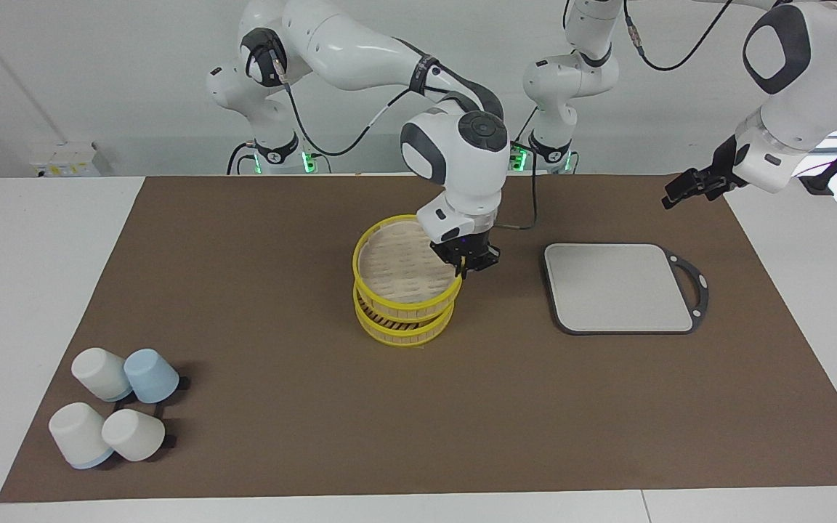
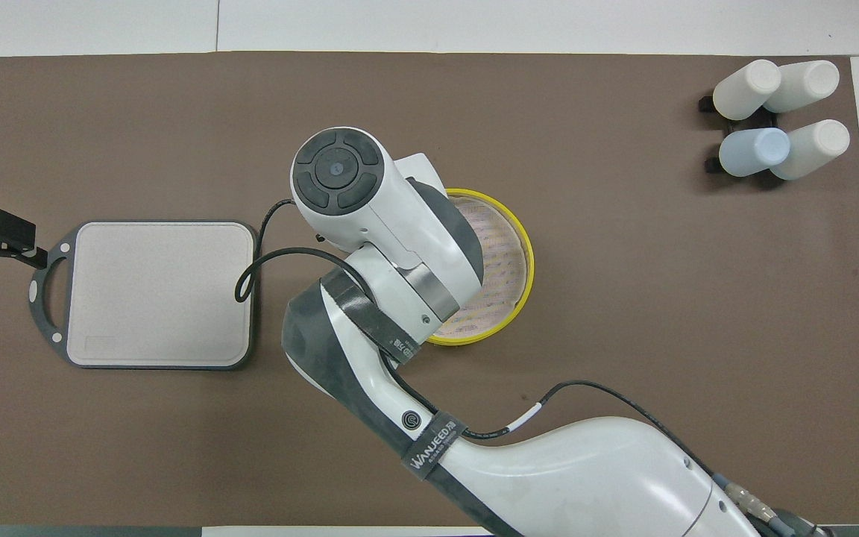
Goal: Place bun in steamer
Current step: 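Lower the lid onto the steamer with the right gripper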
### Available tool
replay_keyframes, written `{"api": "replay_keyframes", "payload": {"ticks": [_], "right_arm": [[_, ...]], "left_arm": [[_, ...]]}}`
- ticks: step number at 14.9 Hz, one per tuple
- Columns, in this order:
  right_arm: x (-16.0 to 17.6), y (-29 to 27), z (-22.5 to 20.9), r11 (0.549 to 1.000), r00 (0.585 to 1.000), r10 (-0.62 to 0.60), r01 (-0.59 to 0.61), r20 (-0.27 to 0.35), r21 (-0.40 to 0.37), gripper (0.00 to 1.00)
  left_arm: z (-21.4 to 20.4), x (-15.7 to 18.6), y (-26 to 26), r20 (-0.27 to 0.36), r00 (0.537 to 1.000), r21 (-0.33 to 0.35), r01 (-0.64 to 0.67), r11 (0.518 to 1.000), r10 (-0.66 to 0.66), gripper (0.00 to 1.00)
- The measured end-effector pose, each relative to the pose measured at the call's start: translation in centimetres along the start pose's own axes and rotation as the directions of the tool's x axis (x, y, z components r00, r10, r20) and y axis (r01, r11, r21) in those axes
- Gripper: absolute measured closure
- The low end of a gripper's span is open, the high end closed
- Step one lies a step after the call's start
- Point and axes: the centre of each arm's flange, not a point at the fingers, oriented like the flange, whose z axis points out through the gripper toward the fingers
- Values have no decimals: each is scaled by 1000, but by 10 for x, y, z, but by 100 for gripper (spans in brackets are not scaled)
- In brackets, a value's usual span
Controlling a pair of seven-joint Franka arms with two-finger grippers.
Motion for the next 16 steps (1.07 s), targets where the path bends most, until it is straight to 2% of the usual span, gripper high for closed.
{"api": "replay_keyframes", "payload": {"ticks": [4,9,16], "right_arm": [[9,4,6,1000,1000,7,-7,-9,9,91],[9,9,37,1000,1000,-1,1,-5,2,91],[3,12,36,1000,1000,-7,7,-1,-3,91]], "left_arm": [[0,-2,11,-4,1000,4,-28,1000,28,0],[-1,-3,17,-11,999,13,-45,999,45,0],[-1,-30,14,-9,998,28,-65,997,66,0]]}}
